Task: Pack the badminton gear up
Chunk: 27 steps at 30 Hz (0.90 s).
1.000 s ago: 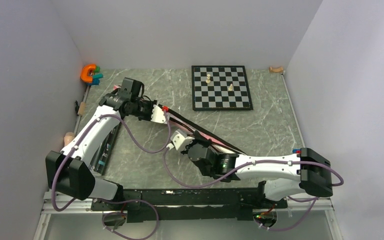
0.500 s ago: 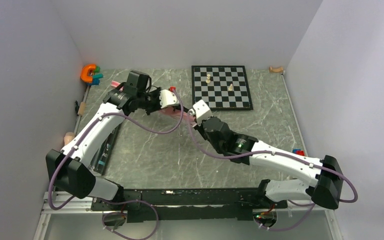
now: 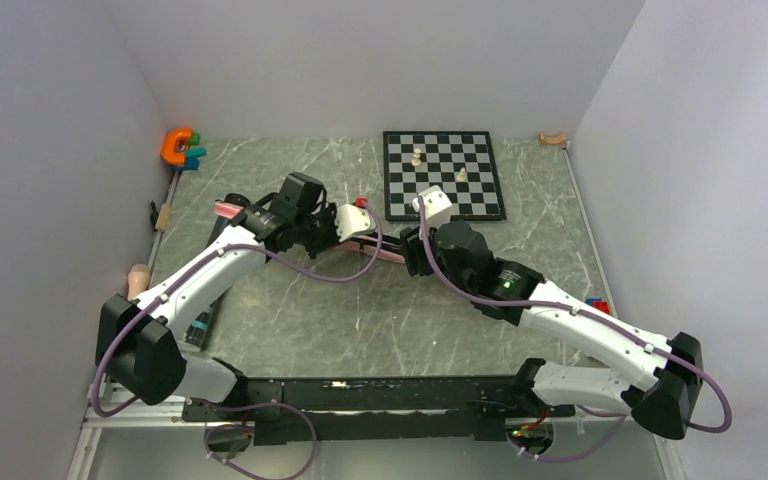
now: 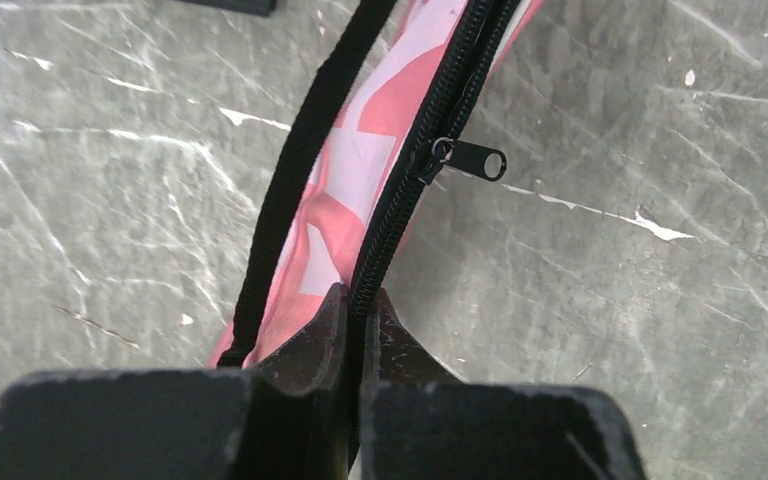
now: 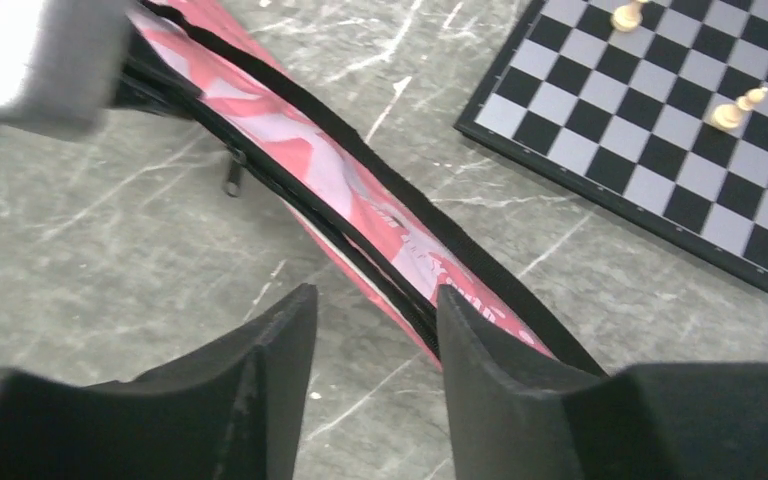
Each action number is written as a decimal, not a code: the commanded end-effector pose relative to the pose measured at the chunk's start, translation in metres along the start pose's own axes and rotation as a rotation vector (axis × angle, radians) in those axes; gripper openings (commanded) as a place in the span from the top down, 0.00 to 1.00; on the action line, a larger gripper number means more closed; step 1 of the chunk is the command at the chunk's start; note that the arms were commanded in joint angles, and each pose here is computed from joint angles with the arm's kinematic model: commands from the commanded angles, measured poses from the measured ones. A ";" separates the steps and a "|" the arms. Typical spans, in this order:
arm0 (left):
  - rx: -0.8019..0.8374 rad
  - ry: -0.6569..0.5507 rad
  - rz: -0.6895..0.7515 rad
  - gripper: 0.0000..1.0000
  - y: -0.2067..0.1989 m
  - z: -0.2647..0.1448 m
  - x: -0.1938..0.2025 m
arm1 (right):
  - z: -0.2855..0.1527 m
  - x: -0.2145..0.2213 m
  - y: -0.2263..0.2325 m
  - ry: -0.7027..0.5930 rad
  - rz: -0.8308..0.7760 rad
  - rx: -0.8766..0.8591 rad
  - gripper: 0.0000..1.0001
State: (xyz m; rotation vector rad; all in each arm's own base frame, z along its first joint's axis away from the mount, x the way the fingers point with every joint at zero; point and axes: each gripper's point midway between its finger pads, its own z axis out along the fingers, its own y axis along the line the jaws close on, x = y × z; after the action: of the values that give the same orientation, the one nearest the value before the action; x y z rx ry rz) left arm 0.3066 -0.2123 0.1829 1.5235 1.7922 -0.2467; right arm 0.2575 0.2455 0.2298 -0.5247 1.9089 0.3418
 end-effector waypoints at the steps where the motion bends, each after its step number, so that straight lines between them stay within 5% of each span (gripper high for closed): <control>1: -0.097 -0.091 -0.040 1.00 0.012 -0.006 -0.021 | -0.014 -0.027 0.014 -0.077 0.083 -0.091 0.45; 5: -0.104 -0.088 -0.065 1.00 0.006 -0.003 -0.020 | -0.024 -0.034 0.014 -0.094 0.138 -0.104 0.38; 15: -0.137 -0.070 -0.125 1.00 -0.006 0.003 -0.018 | -0.030 -0.029 0.044 0.033 0.543 -0.198 0.40; 27: -0.146 -0.101 -0.232 1.00 0.007 -0.010 -0.046 | -0.011 -0.018 0.070 0.074 0.740 -0.344 0.39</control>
State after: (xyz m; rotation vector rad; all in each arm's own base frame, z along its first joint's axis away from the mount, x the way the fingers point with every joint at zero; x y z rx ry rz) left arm 0.2920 -0.2193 0.1651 1.3244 1.9594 -0.2312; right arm 0.2199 0.2935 0.2297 -0.0813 2.1481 0.9901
